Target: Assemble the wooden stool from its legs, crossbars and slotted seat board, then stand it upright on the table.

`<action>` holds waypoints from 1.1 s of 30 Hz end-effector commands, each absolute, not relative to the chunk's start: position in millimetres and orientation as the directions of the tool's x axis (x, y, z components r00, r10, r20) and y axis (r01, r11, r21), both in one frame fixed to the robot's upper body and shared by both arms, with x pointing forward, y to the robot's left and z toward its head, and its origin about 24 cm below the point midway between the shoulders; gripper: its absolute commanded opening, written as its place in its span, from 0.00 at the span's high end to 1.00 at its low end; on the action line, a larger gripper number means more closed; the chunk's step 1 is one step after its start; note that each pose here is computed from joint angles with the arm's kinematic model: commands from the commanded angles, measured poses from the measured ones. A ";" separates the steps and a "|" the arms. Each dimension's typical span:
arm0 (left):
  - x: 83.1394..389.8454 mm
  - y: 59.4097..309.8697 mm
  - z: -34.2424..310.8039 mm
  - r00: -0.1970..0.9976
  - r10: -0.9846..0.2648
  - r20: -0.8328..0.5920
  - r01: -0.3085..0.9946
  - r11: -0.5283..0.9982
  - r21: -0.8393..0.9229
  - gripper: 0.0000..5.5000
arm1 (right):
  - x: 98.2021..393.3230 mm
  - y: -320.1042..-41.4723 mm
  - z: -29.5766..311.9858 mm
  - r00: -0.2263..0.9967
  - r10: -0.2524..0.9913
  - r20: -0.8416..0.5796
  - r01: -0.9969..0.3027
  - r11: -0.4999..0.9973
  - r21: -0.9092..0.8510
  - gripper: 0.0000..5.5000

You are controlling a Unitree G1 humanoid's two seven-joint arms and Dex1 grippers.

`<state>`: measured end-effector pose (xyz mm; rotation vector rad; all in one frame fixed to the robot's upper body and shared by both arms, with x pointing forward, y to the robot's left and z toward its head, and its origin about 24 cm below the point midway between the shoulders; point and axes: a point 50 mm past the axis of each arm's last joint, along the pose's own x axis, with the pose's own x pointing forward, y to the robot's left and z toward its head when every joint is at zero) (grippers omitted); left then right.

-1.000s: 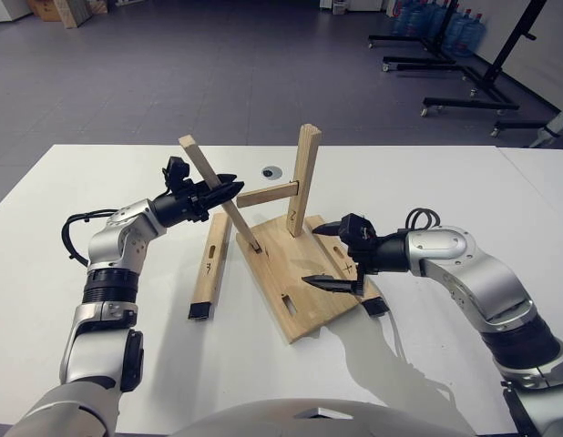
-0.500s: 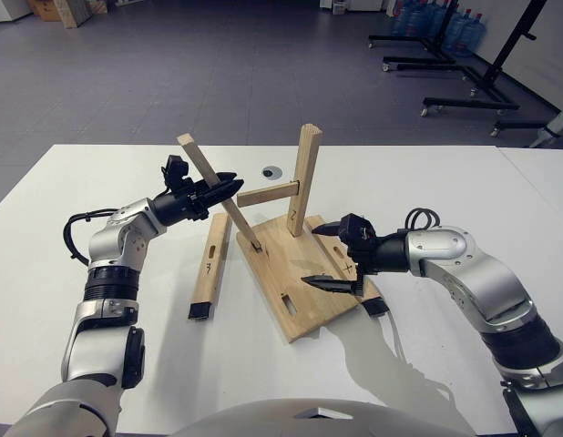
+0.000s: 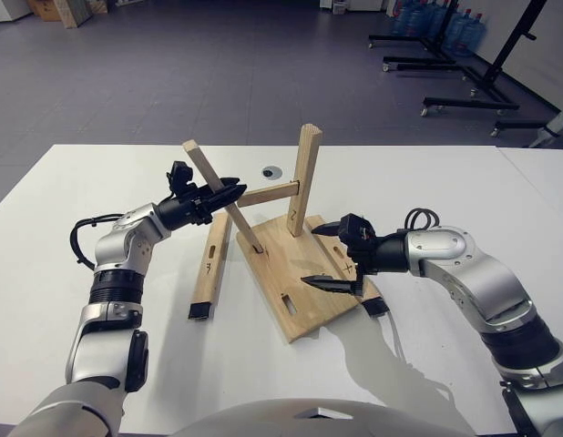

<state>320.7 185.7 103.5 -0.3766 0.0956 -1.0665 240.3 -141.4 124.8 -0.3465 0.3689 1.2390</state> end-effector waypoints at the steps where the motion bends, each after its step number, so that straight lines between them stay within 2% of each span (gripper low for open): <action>1: 318.0 185.0 98.8 0.480 -0.874 0.080 0.835 0.427 -0.348 0.63 | 238.7 -140.2 124.6 0.275 0.847 -0.455 -0.958 0.283 -0.051 0.02; 10: 323.8 189.3 114.0 0.482 -0.871 0.096 0.846 0.434 -0.312 0.63 | 239.3 -139.2 124.6 0.278 0.848 -0.451 -0.957 0.286 -0.052 0.02; 33: 320.3 187.3 111.5 0.474 -0.879 0.055 0.849 0.440 -0.292 0.63 | 237.2 -137.6 123.2 0.275 0.850 -0.449 -0.957 0.286 -0.045 0.02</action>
